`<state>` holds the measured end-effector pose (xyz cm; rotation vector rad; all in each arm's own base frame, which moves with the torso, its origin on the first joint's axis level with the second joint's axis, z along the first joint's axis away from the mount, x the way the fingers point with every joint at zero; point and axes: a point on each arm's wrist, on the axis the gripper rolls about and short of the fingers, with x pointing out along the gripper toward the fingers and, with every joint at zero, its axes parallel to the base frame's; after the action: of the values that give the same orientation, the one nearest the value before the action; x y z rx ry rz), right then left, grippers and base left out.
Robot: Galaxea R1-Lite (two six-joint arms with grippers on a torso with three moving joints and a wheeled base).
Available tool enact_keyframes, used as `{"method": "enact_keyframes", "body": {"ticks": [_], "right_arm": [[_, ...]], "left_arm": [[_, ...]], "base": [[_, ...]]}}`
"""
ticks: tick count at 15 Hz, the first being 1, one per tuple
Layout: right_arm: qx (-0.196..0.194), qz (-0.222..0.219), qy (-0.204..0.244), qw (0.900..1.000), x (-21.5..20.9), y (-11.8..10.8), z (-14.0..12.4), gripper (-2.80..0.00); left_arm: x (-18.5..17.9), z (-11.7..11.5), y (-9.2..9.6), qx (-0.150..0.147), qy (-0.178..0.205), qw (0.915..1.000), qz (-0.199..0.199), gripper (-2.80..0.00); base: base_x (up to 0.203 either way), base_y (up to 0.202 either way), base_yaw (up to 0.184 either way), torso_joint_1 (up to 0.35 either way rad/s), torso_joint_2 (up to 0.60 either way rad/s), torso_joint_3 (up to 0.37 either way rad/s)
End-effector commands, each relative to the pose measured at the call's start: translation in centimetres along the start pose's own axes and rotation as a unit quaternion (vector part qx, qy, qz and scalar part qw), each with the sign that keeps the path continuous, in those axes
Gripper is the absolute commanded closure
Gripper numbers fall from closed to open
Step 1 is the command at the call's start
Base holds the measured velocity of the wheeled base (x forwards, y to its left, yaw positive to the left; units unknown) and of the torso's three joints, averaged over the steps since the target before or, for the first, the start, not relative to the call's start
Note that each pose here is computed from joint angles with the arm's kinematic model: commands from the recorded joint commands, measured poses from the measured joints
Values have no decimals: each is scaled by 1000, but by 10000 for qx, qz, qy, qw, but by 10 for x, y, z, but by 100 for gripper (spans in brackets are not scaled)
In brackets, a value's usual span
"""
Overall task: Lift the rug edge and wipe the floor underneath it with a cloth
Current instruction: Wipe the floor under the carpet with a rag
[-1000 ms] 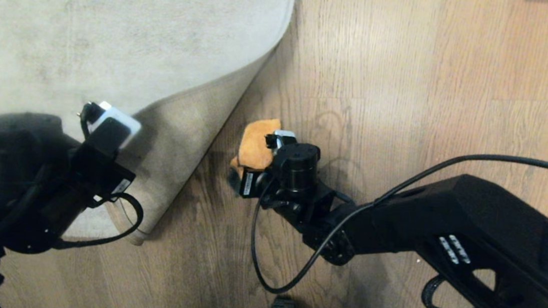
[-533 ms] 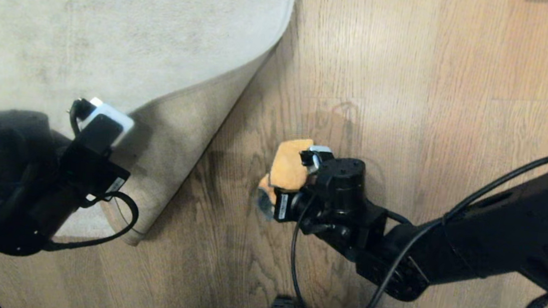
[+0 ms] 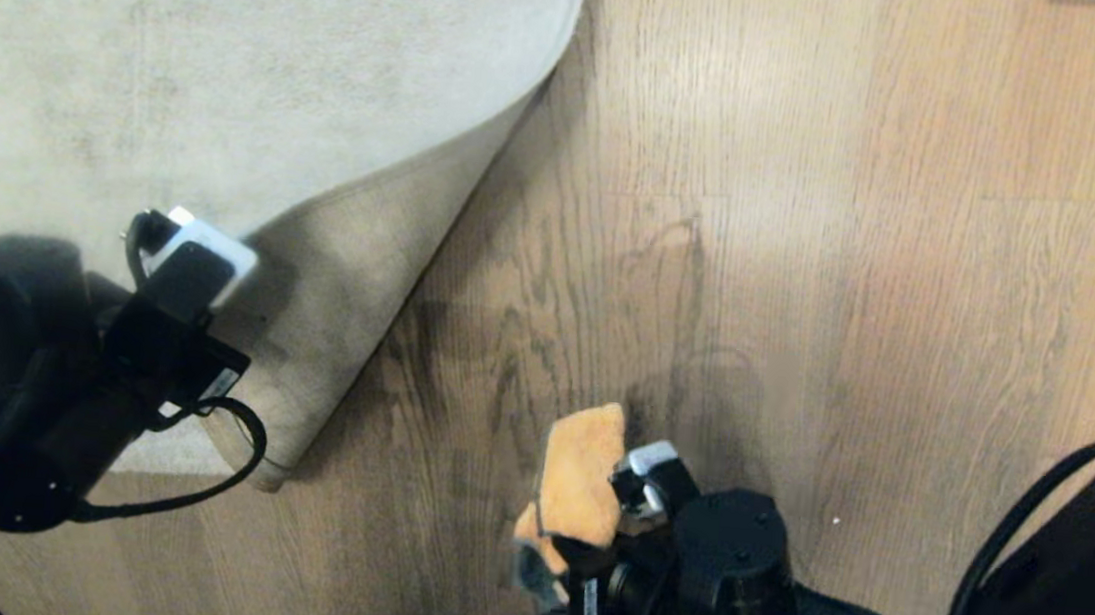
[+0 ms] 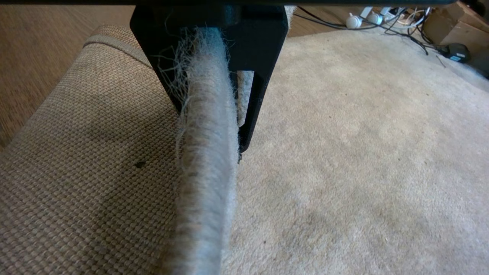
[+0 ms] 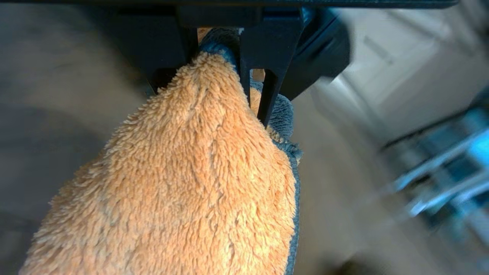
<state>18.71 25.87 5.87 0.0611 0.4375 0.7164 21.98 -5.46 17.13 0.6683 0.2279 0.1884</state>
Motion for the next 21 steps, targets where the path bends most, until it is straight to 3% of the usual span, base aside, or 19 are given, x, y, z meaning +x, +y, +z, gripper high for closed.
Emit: {"method": "enact_keyframes", "body": {"ticks": [1,4,10,16,21], "right_arm": [[-247,345,293,9987,13,21,-42,0],[-422,653,136,9969,46,45,-57,0],[-270,775,-410,9958,113,71,-29,0],[-32,367,-862,9956,162,48,32,0],[143,49,-1271,9918,166,19,87,0]], "left_arm": [[-1,-1,0,7,5,10000,17,0],[0,-2,-1,34,46,10000,-6,0],[3,-6,-5,104,146,9998,-71,0],[8,-7,-9,141,208,9996,-96,0],[9,-8,-11,158,230,9996,-110,0]], "base": [[0,0,0,0,0,0],[0,0,0,0,0,0],[0,0,0,0,0,0],[0,0,0,0,0,0],[0,0,0,0,0,0]]}}
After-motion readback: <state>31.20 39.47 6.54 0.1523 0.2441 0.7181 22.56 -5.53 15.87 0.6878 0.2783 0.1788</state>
